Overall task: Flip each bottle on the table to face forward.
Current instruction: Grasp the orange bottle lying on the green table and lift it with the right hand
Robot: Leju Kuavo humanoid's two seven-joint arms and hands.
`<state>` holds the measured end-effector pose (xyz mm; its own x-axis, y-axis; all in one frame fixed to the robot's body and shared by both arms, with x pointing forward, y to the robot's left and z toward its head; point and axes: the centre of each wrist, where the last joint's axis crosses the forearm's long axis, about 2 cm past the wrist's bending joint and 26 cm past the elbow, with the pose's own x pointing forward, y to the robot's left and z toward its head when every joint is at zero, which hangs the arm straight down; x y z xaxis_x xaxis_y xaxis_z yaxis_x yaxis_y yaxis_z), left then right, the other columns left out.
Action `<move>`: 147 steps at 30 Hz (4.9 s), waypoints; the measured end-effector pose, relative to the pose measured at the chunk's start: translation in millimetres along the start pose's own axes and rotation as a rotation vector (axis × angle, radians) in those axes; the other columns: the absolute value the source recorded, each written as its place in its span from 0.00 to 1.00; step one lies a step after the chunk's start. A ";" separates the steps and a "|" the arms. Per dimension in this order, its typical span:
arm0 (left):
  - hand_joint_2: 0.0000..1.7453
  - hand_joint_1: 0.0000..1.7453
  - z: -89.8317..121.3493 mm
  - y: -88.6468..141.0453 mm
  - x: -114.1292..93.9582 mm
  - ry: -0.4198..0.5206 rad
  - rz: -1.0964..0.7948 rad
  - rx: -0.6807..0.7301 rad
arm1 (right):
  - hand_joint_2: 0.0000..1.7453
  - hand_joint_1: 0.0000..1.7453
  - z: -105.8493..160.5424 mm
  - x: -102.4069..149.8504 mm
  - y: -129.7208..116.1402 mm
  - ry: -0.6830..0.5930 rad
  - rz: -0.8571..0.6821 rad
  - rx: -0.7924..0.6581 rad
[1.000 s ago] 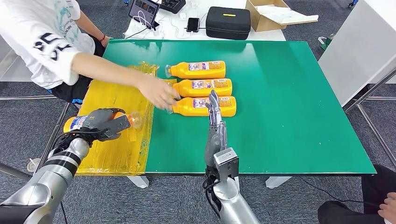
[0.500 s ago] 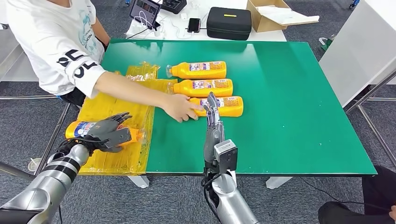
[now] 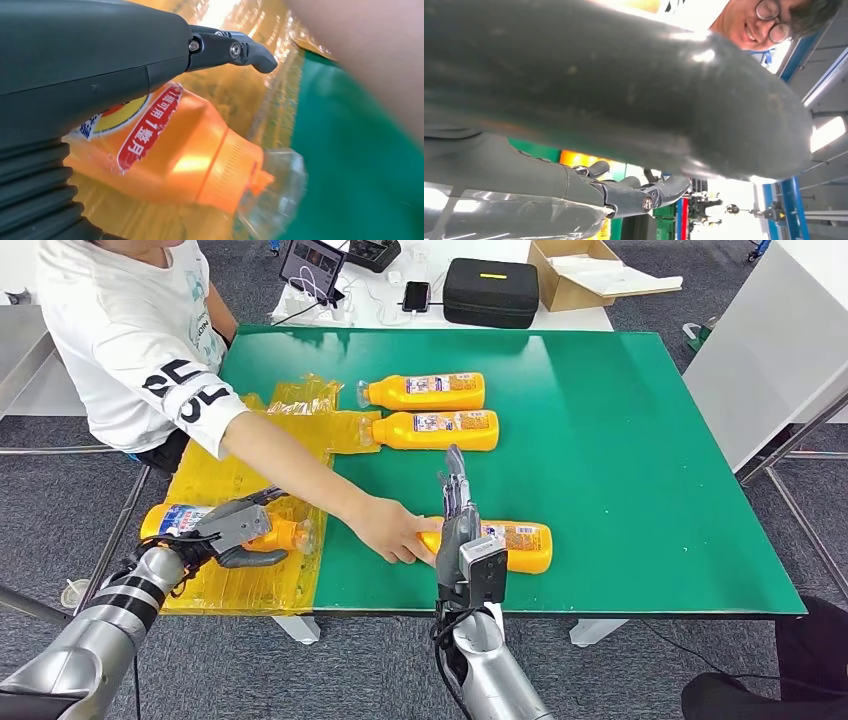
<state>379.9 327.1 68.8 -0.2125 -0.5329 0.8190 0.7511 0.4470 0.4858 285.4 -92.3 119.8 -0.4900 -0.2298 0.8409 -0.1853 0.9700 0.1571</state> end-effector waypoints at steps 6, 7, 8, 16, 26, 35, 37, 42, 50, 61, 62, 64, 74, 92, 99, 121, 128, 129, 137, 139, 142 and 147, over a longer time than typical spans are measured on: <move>0.25 0.00 5.9 -0.2 -1.4 -0.059 0.074 0.027 | 0.00 0.00 1.3 -3.0 -1.5 0.015 0.001 -0.004; 0.50 0.00 6.1 -1.3 -1.4 -0.071 0.082 0.043 | 0.00 0.00 1.5 -3.4 -1.6 0.017 0.003 -0.004; 0.75 0.00 5.9 -3.3 -1.3 -0.089 0.094 0.070 | 0.25 0.00 1.8 -3.7 -1.8 0.018 0.006 -0.003; 1.00 0.00 -10.8 -23.7 12.5 -0.243 0.190 0.481 | 1.00 0.00 0.0 -5.4 -3.8 0.073 0.155 0.062; 1.00 0.00 -23.6 -26.5 48.0 -0.361 0.225 0.961 | 1.00 0.00 -14.9 -12.3 -26.8 0.229 0.550 0.307; 1.00 0.00 -12.3 -58.9 58.4 -0.397 0.282 1.120 | 1.00 0.00 -29.4 -16.1 -108.7 0.386 0.928 0.521; 1.00 0.00 -12.9 -61.1 58.5 -0.395 0.287 1.120 | 1.00 0.00 -29.0 -15.9 -112.8 0.390 0.937 0.524; 1.00 0.00 -14.2 -64.2 59.1 -0.394 0.295 1.116 | 1.00 0.00 -28.1 -15.6 -118.2 0.397 0.942 0.546; 1.00 0.00 -15.1 -65.4 58.1 -0.391 0.298 1.102 | 1.00 0.00 -24.6 -16.2 -131.3 0.453 0.910 0.659; 1.00 0.00 -18.7 -68.3 55.8 -0.380 0.320 1.084 | 1.00 0.00 -42.2 -7.0 -170.1 0.531 0.988 0.816; 1.00 0.00 -19.3 -68.7 55.7 -0.379 0.323 1.082 | 1.00 0.00 -45.6 -5.2 -174.3 0.538 1.000 0.828; 1.00 0.00 -20.5 -69.7 55.4 -0.376 0.330 1.077 | 1.00 0.00 -52.5 -1.2 -182.0 0.547 1.024 0.843; 1.00 0.00 -24.5 -75.2 54.0 -0.366 0.359 1.063 | 1.00 0.00 -66.5 8.5 -200.7 0.576 1.102 0.877; 1.00 0.00 -34.9 -79.1 57.3 -0.370 0.403 1.029 | 1.00 0.00 -65.3 0.2 -198.0 0.668 1.140 1.042; 1.00 0.00 -39.9 -80.5 59.3 -0.367 0.416 1.019 | 1.00 0.00 -66.9 -6.3 -190.4 0.683 1.148 1.074; 1.00 0.00 -50.4 -86.4 61.3 -0.352 0.446 0.980 | 1.00 1.00 -59.3 -27.0 -177.1 0.648 1.185 0.989; 1.00 0.00 -45.1 -98.2 58.9 -0.373 0.496 0.967 | 1.00 1.00 -24.0 -11.1 -143.1 0.334 0.977 0.550; 1.00 0.00 -44.8 -99.3 59.4 -0.380 0.508 0.966 | 1.00 1.00 -23.4 -6.4 -137.7 0.281 0.958 0.495; 1.00 0.00 -49.2 -106.8 71.0 -0.475 0.663 0.935 | 1.00 1.00 -22.1 27.4 -118.7 -0.063 0.882 0.086; 1.00 0.00 -51.8 -108.6 78.3 -0.518 0.745 0.900 | 1.00 1.00 -19.7 33.4 -119.1 -0.128 0.868 -0.021; 1.00 0.00 -54.2 -110.6 89.4 -0.586 0.850 0.834 | 1.00 1.00 -13.8 37.7 -122.3 -0.186 0.842 -0.129; 1.00 0.00 -55.5 -112.9 101.4 -0.640 0.893 0.789 | 1.00 1.00 -6.2 38.5 -126.0 -0.193 0.819 -0.191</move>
<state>308.3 182.7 80.0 -0.2582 0.4825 0.8370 0.2742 0.8673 -0.4154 295.1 -223.0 135.6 -0.5459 0.5551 0.6276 0.4275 0.8287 -0.3612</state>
